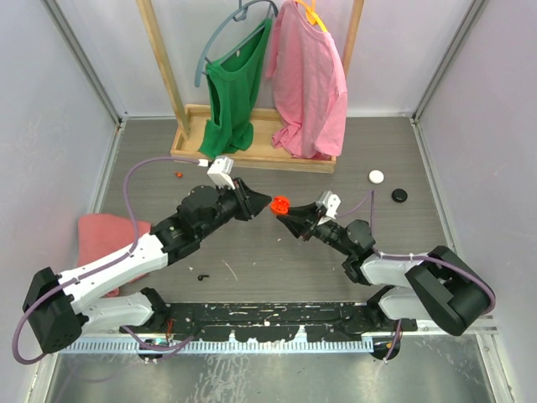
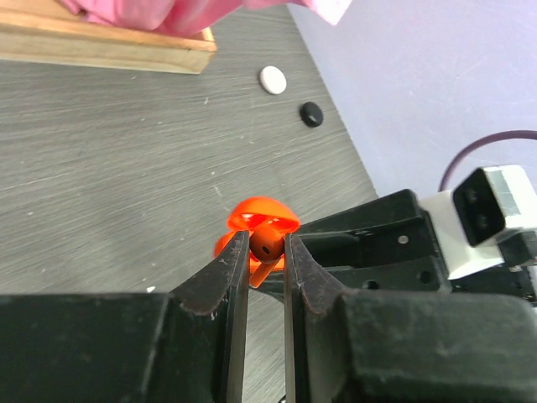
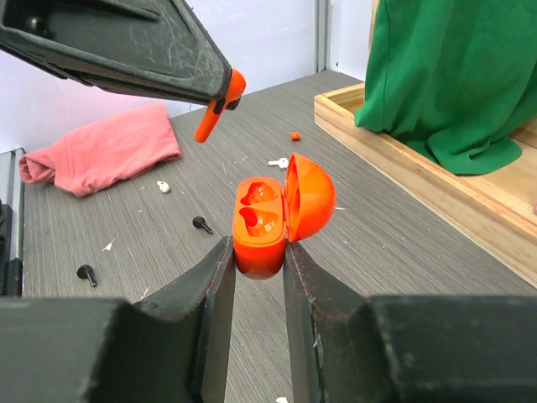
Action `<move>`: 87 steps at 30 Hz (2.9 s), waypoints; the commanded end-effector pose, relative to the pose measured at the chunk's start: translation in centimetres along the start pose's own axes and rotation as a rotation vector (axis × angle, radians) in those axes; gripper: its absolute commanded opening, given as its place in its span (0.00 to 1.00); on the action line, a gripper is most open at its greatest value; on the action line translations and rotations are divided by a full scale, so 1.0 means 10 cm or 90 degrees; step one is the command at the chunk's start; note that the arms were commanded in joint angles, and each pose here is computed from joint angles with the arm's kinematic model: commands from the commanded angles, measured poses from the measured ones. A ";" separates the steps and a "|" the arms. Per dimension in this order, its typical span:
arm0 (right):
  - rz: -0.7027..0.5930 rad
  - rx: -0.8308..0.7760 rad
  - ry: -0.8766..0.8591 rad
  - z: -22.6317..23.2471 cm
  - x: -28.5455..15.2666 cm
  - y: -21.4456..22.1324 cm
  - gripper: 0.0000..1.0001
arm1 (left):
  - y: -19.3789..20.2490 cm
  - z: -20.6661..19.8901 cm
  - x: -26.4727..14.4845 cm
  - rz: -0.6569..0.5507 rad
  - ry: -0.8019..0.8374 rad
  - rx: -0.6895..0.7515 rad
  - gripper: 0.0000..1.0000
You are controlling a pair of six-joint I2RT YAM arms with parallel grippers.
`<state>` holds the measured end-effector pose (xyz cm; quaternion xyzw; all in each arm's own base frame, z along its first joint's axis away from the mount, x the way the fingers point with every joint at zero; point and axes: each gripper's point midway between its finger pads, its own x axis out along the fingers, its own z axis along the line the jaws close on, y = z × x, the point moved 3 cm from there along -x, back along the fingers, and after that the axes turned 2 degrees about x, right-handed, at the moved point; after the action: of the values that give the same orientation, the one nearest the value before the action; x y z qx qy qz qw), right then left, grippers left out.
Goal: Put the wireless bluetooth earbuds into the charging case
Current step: Place the earbud in the charging case.
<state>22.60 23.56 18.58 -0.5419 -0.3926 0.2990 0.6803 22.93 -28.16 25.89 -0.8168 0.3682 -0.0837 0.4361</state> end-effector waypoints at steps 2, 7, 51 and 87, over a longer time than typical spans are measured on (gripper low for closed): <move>-0.095 -0.070 -0.013 0.02 0.13 -0.37 0.02 | -0.20 -0.30 0.02 -0.081 0.067 -0.012 0.14; -0.100 -0.080 -0.009 0.03 0.08 -0.38 0.02 | -0.11 -0.37 0.13 -0.084 0.092 -0.015 0.14; -0.116 -0.099 0.004 0.04 -0.02 -0.46 0.01 | 0.12 -0.33 0.27 -0.114 0.095 0.036 0.14; -0.109 -0.096 0.007 0.04 -0.04 -0.41 0.01 | 0.13 -0.31 0.05 -0.080 0.058 0.087 0.42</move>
<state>22.19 22.87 19.49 -0.5650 -0.4133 0.2607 0.6648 21.46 -31.02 24.25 -0.8030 0.3307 -0.1538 0.4713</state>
